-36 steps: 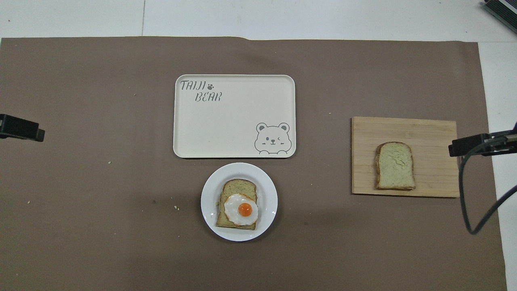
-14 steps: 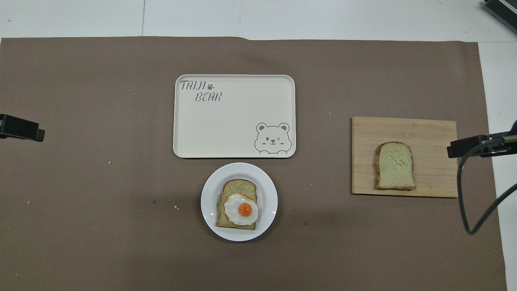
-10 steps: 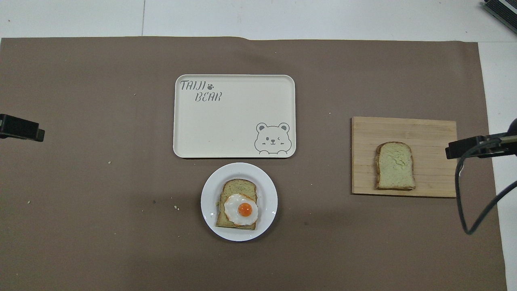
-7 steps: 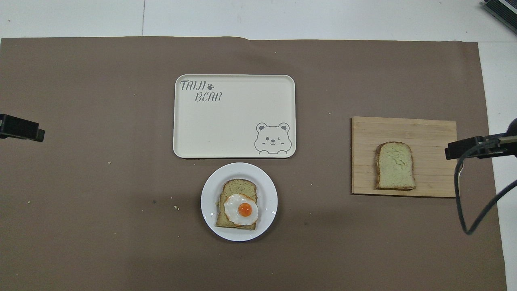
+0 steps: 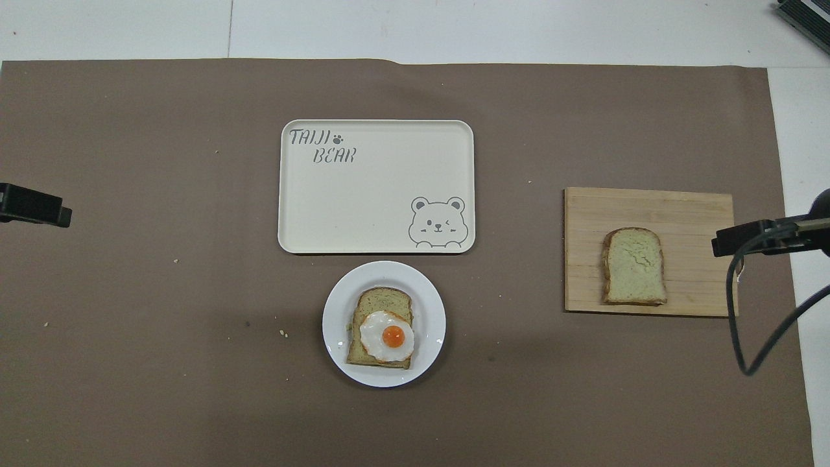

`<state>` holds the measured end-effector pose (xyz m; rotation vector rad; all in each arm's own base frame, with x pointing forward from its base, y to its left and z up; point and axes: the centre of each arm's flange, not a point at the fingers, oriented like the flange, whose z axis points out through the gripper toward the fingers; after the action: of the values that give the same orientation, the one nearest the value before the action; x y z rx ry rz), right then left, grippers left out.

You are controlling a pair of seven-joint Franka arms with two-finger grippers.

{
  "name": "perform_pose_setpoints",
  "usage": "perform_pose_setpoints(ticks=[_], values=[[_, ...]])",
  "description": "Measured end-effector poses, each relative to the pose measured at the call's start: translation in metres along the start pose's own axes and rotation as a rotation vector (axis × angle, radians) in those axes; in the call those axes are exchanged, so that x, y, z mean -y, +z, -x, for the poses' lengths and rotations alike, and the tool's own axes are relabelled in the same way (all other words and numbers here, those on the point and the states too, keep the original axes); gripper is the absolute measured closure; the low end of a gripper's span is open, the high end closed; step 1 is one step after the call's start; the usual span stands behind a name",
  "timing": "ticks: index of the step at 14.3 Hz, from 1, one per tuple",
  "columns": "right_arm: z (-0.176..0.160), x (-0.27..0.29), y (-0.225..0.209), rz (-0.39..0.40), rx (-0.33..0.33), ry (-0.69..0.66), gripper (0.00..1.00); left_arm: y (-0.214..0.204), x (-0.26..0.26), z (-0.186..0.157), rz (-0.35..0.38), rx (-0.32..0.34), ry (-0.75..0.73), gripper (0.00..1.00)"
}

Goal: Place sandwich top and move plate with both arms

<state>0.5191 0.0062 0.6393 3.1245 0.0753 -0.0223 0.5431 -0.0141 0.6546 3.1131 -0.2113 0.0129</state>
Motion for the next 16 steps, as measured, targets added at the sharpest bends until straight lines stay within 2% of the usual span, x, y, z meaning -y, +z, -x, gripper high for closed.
perform_pose_setpoints(ticks=[10, 16], values=[[0.001, 0.000, 0.001, 0.000, 0.002, 0.000, 0.00, 0.000, 0.000, 0.000, 0.000, 0.000, 0.000, 0.00], [0.001, -0.001, 0.018, -0.001, 0.023, 0.001, 0.00, 0.000, 0.000, 0.000, 0.000, 0.000, 0.000, 0.00]])
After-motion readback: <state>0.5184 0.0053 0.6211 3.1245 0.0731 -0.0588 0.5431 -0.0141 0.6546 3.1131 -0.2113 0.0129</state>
